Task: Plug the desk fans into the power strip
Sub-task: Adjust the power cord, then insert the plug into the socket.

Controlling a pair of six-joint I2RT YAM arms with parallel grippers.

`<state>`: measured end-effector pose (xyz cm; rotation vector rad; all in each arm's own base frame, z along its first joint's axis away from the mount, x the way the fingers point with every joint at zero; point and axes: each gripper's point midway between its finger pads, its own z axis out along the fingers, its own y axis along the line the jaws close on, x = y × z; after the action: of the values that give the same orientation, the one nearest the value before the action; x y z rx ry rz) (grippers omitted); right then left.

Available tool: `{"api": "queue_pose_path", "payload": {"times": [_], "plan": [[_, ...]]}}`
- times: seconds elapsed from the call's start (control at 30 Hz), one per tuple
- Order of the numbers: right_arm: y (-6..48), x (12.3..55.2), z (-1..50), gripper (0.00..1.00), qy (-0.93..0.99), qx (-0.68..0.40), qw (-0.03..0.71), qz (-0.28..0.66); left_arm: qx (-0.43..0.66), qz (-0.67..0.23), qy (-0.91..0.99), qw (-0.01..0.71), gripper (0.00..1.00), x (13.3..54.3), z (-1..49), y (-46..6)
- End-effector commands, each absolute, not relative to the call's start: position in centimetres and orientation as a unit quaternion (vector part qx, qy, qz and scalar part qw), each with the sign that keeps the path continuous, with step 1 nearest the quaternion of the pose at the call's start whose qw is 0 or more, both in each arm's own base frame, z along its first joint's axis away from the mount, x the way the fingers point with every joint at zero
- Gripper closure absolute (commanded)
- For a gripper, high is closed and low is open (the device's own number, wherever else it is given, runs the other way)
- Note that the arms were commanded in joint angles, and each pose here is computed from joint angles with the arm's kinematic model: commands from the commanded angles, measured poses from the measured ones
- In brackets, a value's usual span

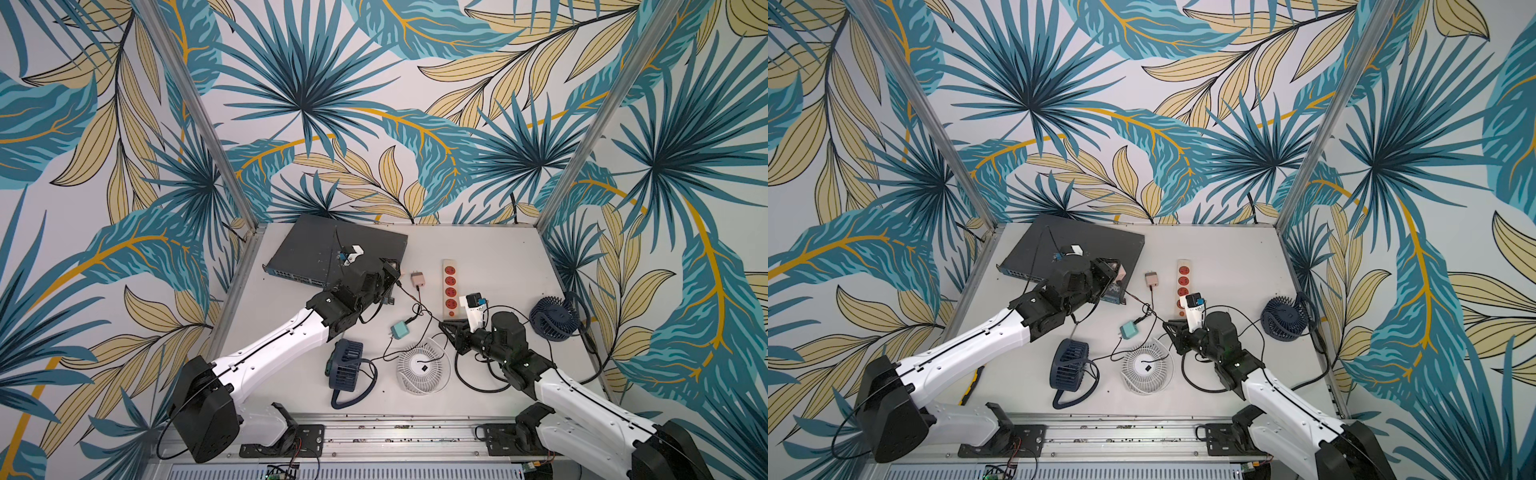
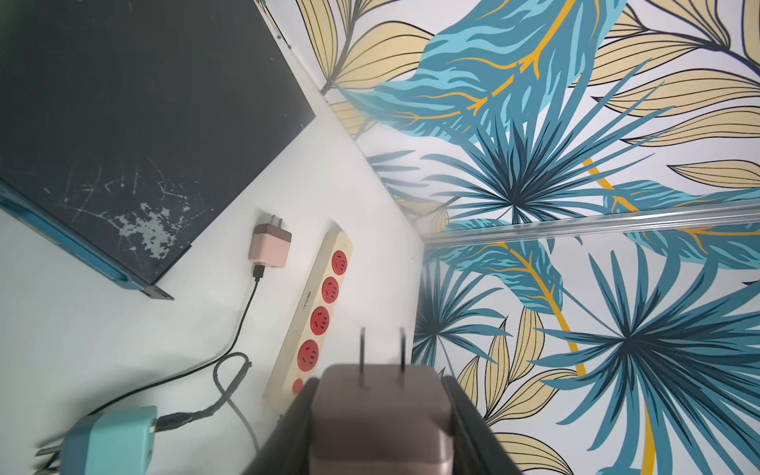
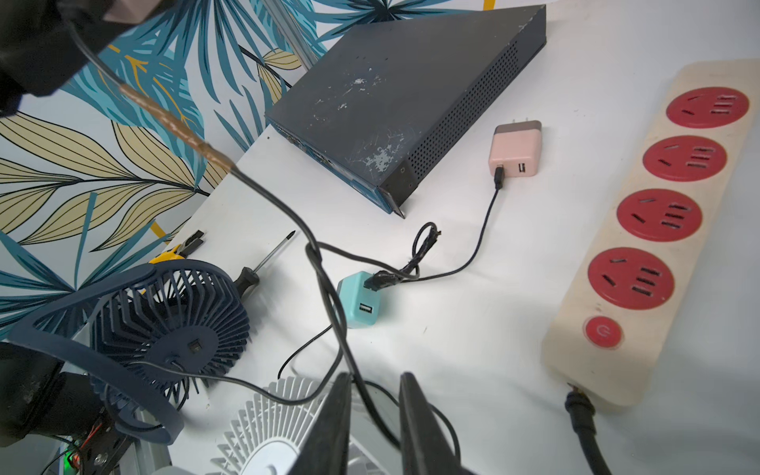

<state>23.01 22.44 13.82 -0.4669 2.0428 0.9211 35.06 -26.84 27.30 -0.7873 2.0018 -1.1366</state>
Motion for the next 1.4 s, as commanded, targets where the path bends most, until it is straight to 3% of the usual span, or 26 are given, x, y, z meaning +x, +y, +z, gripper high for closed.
{"api": "queue_pose_path", "payload": {"times": [0.0,0.17,0.37,0.6,0.83,1.13,1.37], "plan": [[22.6,22.1,12.0,0.83,0.827,-0.194,0.379,0.368,-0.299,-0.445,0.765,0.357,0.55,34.9,28.4,-26.4],[22.0,23.6,12.1,0.94,0.834,-0.166,0.397,0.344,-0.300,-0.437,0.770,0.354,0.55,34.7,27.6,-26.2],[23.0,23.7,14.7,0.83,0.809,-0.174,0.415,0.377,-0.280,-0.441,0.778,0.348,0.55,34.7,27.6,-27.1],[23.9,24.2,14.2,0.68,0.812,-0.195,0.405,0.372,-0.259,-0.453,0.788,0.326,0.55,35.0,26.9,-28.9],[25.2,25.1,15.1,0.59,0.799,-0.218,0.409,0.383,-0.251,-0.456,0.792,0.319,0.55,34.9,26.8,-29.3],[27.4,26.3,21.6,0.40,0.744,-0.227,0.468,0.419,-0.263,-0.490,0.780,0.287,0.55,34.4,26.9,-30.2],[28.8,25.8,26.0,0.36,0.704,-0.187,0.521,0.445,-0.292,-0.524,0.756,0.261,0.54,34.1,27.0,-30.5]]}}
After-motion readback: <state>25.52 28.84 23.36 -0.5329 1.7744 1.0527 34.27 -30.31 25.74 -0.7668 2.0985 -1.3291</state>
